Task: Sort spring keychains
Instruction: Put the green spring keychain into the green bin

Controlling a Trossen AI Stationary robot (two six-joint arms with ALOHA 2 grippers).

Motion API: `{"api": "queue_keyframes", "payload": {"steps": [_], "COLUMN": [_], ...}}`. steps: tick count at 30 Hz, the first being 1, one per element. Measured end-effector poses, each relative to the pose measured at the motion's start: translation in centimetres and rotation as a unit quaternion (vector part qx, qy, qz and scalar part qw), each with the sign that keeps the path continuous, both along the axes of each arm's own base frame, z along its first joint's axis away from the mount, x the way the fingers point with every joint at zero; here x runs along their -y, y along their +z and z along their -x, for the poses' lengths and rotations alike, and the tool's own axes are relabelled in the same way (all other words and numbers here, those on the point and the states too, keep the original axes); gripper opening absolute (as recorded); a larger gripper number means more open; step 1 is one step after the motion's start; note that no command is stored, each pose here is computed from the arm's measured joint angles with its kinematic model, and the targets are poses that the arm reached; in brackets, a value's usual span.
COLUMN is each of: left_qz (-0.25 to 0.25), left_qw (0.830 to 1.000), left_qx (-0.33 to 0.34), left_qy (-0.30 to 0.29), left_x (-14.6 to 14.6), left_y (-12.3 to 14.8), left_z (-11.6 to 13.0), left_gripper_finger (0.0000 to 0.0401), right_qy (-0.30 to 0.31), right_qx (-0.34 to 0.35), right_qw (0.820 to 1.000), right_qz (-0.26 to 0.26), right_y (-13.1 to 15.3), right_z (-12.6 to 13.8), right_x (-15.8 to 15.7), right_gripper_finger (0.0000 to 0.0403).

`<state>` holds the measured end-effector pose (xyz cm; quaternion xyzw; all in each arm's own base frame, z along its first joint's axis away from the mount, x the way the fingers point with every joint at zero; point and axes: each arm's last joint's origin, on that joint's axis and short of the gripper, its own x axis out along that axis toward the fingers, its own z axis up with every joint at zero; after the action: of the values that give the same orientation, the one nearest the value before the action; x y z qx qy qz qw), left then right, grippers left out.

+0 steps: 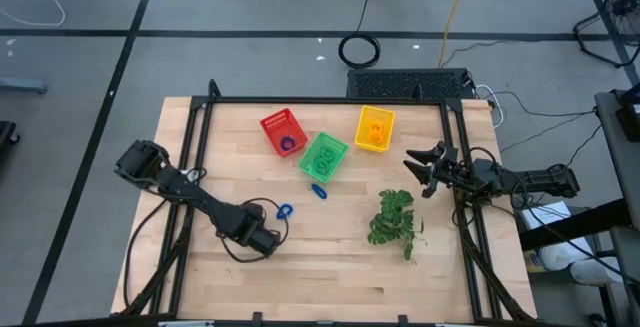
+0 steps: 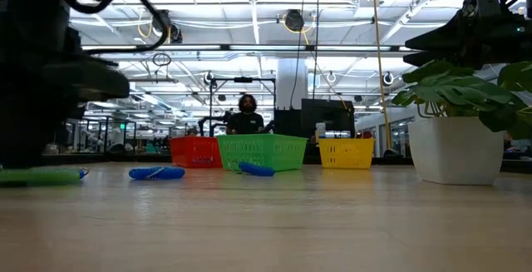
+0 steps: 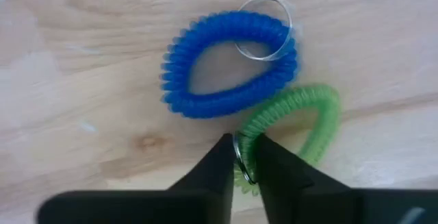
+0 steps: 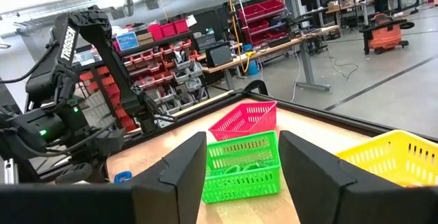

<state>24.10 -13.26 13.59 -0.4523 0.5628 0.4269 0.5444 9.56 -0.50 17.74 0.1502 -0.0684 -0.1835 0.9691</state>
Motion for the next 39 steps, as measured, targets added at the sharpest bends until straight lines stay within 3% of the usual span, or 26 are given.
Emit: {"api": "queue_keyframes", "payload": {"steps": [4,20,23,31,39], "left_qz": [0.002,0.032,0.051,0.044,0.034], "left_qw": [1.000,0.998,0.995,0.986,0.964], "left_qx": [0.009,-0.002,0.001,0.020,0.023], "left_qy": [-0.015,-0.053,-0.083,-0.162,-0.263], "left_x": [0.2,0.8,1.2,1.0,-0.4], "left_y": [0.0,0.8,1.8,5.1,9.0], "left_z": [-0.1,-0.7,-1.1,-2.9,-4.4], "left_gripper_finger": [0.0014,0.0010,0.0010,0.0010,0.0010], "right_qy": [0.000,0.000,0.000,0.000,0.000], "right_qx": [0.000,0.000,0.000,0.000,0.000], "right_qw": [1.000,1.000,1.000,1.000,1.000], "right_qz": [0.000,0.000,0.000,0.000,0.000], "right_y": [0.0,0.0,0.0,0.0,0.0], "right_z": [0.0,0.0,0.0,0.0,0.0], "right_x": [0.0,0.0,0.0,0.0,0.0], "right_gripper_finger": [0.0171,0.0171,0.0171,0.0171,0.0171]}}
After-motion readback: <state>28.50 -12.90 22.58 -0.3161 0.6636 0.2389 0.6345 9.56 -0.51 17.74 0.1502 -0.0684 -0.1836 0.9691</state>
